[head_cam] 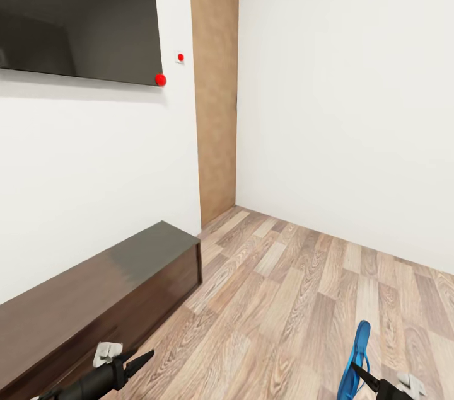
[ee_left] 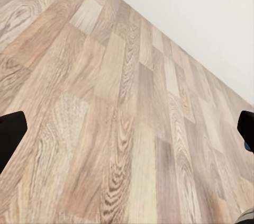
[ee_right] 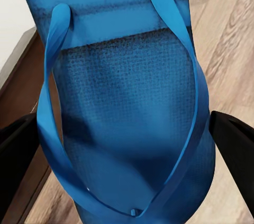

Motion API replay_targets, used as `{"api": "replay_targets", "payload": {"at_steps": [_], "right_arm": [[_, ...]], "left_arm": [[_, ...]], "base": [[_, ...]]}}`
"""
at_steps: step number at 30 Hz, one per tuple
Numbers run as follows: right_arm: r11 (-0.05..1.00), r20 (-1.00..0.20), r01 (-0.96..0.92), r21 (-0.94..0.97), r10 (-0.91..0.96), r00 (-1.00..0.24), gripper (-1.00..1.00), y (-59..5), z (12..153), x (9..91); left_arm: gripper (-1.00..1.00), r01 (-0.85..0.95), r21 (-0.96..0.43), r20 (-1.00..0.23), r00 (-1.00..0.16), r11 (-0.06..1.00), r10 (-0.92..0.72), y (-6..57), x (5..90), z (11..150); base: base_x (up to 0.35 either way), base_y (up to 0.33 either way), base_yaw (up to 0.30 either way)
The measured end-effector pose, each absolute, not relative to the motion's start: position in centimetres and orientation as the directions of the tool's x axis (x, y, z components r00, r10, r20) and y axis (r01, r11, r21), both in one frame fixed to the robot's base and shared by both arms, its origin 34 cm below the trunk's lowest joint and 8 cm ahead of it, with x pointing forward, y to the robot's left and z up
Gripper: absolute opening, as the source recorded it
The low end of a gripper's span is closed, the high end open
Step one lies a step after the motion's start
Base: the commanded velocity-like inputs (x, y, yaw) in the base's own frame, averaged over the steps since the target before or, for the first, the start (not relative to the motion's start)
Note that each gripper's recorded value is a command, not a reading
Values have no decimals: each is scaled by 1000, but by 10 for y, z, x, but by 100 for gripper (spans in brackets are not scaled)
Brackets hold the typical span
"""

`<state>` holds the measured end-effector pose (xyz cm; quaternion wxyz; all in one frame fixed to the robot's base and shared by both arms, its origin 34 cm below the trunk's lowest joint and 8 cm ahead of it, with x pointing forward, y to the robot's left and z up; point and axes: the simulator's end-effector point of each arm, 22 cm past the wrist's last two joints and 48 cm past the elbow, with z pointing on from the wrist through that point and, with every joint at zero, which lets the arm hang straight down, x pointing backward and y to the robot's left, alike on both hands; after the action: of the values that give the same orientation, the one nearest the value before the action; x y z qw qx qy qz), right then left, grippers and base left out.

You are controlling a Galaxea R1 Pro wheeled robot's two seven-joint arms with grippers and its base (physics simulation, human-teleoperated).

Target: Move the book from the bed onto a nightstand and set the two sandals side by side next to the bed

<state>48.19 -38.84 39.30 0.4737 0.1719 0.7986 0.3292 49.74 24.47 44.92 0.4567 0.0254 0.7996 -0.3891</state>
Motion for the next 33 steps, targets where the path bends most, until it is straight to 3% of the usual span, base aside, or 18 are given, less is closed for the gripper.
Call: {"api": "replay_targets", "payload": {"at_steps": [33], "right_arm": [[724, -642, -38, 689, 585, -495, -100, -387, 466, 501]], "left_arm": [[100, 395, -599, -750, -582, 697, -315, 244, 516, 522]], "base": [[0, 0, 0]]}}
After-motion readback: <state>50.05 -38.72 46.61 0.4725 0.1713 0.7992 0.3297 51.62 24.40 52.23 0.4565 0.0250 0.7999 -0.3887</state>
